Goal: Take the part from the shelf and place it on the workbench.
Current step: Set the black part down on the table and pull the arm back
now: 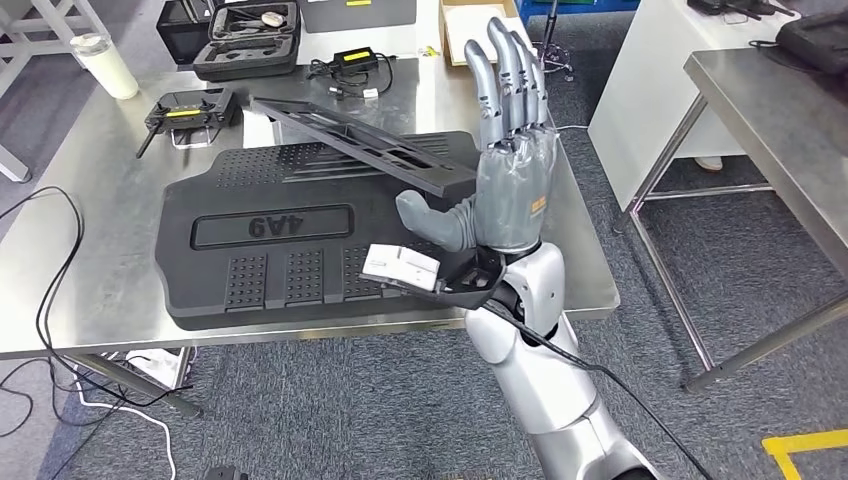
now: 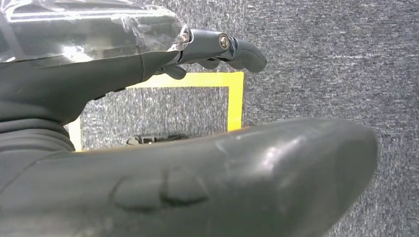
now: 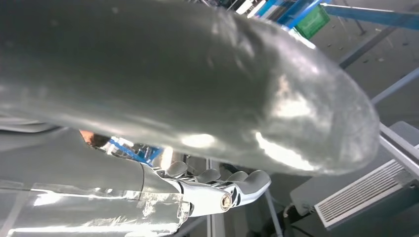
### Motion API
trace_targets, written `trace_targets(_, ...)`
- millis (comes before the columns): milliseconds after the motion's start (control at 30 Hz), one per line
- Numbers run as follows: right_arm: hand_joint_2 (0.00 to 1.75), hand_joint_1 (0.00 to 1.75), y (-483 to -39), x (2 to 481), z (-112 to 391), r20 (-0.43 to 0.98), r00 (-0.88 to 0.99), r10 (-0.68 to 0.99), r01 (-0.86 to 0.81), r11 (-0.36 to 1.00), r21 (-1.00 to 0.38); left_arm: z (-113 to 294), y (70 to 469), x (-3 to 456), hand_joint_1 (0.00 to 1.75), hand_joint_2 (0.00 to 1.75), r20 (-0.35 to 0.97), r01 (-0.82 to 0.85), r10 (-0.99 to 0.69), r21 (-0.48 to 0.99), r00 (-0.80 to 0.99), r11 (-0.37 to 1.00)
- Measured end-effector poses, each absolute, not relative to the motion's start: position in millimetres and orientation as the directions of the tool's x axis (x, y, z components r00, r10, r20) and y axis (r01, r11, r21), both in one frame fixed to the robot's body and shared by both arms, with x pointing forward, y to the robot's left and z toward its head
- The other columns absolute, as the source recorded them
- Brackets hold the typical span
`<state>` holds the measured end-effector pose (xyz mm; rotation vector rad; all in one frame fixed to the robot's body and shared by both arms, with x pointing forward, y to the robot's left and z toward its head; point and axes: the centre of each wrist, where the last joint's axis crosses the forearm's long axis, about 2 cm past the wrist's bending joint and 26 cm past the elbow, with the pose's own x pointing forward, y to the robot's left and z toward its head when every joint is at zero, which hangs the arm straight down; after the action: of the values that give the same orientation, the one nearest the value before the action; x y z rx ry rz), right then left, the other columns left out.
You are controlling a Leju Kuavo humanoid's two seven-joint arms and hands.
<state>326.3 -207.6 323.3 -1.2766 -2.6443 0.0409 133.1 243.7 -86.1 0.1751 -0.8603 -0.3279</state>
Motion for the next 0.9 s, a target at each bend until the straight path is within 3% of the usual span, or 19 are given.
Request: trace_targets(900,0.00,0.00,-209.0,324.4,316.1,0.196,-0.601,0.775,0.768,0.628,-0.128,-87.6,243.4,127.8,0.00,0.00,0.700,0.205,-0.346,0.281,0.624,0.938)
